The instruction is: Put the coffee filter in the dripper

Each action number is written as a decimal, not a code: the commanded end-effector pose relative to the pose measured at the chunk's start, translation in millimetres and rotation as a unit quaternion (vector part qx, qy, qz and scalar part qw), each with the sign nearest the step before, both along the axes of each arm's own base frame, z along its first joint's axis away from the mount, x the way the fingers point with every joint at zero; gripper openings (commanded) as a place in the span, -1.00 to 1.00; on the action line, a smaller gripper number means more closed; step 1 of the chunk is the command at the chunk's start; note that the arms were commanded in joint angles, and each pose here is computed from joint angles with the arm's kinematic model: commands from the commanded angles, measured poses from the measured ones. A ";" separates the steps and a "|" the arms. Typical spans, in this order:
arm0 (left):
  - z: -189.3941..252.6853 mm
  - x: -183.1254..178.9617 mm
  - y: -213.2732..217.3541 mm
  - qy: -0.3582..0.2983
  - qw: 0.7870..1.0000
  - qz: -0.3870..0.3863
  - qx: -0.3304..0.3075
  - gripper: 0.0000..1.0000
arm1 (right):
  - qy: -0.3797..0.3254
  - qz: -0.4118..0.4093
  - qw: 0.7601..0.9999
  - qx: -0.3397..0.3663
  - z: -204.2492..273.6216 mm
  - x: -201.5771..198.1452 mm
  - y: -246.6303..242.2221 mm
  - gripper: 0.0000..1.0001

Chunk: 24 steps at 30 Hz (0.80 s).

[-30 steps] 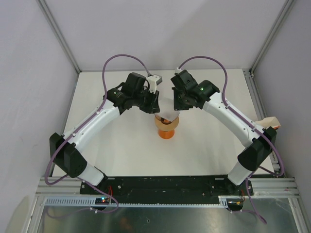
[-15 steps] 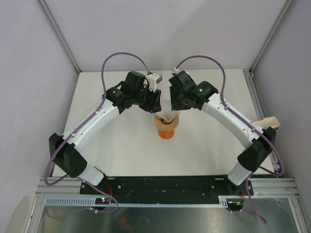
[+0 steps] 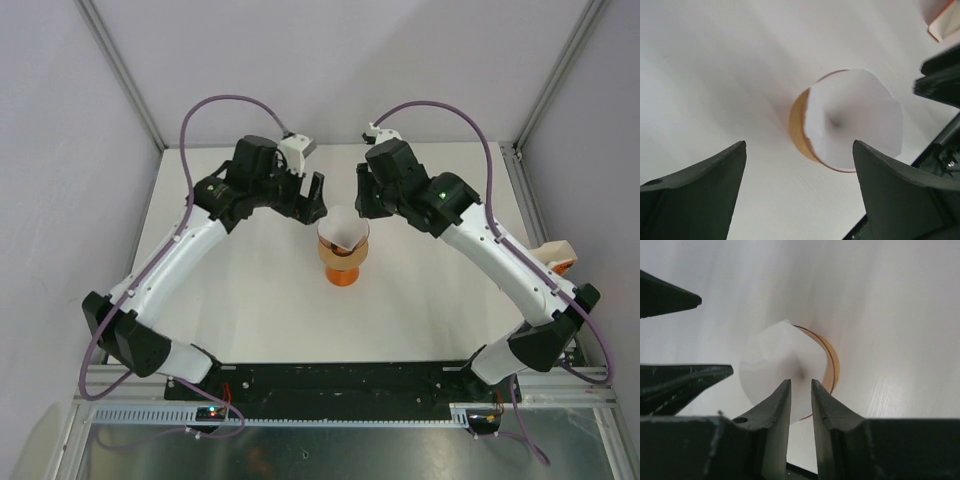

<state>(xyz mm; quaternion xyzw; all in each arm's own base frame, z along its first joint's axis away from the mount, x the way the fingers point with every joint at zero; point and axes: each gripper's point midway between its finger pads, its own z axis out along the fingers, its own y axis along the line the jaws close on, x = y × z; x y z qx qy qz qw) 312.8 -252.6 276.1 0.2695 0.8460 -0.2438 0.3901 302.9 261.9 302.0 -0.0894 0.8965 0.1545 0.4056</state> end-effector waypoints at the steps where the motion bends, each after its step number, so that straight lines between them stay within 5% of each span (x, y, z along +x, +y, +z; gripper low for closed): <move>1: 34.6 16.2 34.7 -0.060 0.997 0.043 -0.008 0.88 | -0.034 0.044 0.998 0.042 27.4 -1.3 22.6 -0.65; 5: 30.8 29.8 71.5 -0.065 0.994 0.089 -0.005 0.98 | -0.011 0.053 0.999 0.002 5.8 0.8 33.1 -0.97; 13: 15.1 44.9 135.0 -0.052 0.986 0.157 -0.030 0.99 | 0.045 0.061 0.995 -0.070 -40.3 2.0 42.2 -1.00; 24: -2.0 44.5 156.3 -0.037 0.983 0.173 -0.047 0.99 | 0.109 0.067 0.976 -0.179 -102.7 2.6 43.6 -1.00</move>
